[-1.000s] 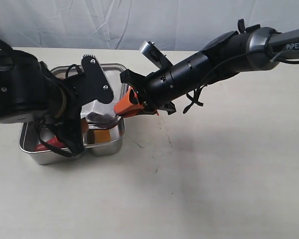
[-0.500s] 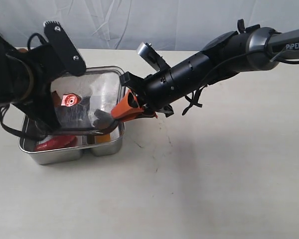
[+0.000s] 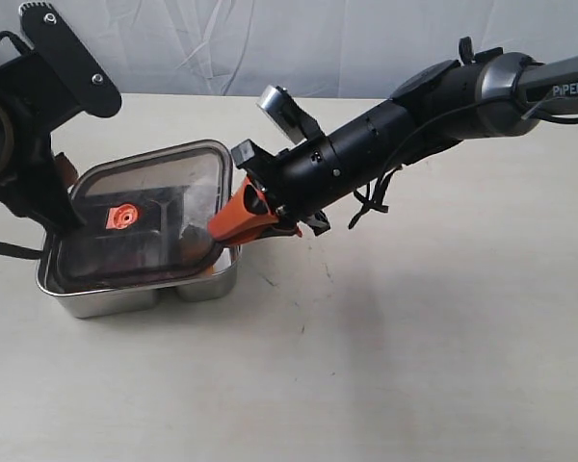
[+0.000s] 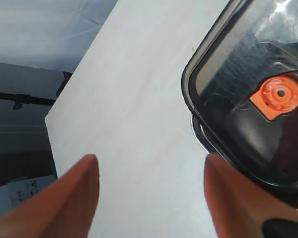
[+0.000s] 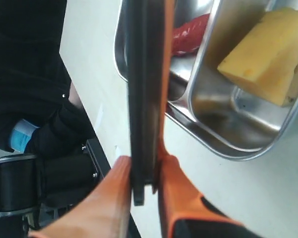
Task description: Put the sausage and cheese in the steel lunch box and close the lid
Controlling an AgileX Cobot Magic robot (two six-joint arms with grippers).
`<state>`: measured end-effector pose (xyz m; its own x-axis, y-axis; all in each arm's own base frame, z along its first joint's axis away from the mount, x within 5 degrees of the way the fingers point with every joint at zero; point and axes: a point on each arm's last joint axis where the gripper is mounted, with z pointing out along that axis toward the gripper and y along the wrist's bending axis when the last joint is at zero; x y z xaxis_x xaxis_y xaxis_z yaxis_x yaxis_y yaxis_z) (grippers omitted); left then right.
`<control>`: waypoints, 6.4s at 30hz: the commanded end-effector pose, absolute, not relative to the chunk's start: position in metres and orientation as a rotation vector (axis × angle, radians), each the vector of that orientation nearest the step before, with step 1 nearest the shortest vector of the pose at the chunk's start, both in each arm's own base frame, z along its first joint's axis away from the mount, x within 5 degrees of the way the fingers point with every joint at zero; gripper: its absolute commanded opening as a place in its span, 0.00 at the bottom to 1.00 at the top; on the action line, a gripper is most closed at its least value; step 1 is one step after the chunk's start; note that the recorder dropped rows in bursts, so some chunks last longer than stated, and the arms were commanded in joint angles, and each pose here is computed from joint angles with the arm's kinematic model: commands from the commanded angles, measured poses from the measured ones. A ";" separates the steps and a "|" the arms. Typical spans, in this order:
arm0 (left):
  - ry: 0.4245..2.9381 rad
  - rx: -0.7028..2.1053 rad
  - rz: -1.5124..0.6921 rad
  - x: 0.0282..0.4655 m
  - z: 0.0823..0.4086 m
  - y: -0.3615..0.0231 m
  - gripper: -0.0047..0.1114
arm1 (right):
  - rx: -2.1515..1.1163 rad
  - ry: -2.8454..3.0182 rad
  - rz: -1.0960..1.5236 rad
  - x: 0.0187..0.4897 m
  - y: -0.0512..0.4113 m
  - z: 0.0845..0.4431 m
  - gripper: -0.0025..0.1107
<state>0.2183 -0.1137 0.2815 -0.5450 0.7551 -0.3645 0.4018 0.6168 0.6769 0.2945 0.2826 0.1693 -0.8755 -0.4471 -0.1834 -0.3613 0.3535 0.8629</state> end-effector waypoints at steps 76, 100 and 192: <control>2.364 0.246 -1.261 0.397 0.161 0.037 0.42 | 0.983 -2.525 -1.335 0.289 0.271 0.159 0.01; 2.398 0.265 -1.263 0.396 0.161 0.031 0.40 | 0.971 -2.601 -1.333 0.294 0.273 0.157 0.01; 2.389 0.447 -1.173 0.416 0.188 0.009 0.04 | 0.949 -2.608 -1.453 0.304 0.282 0.176 0.01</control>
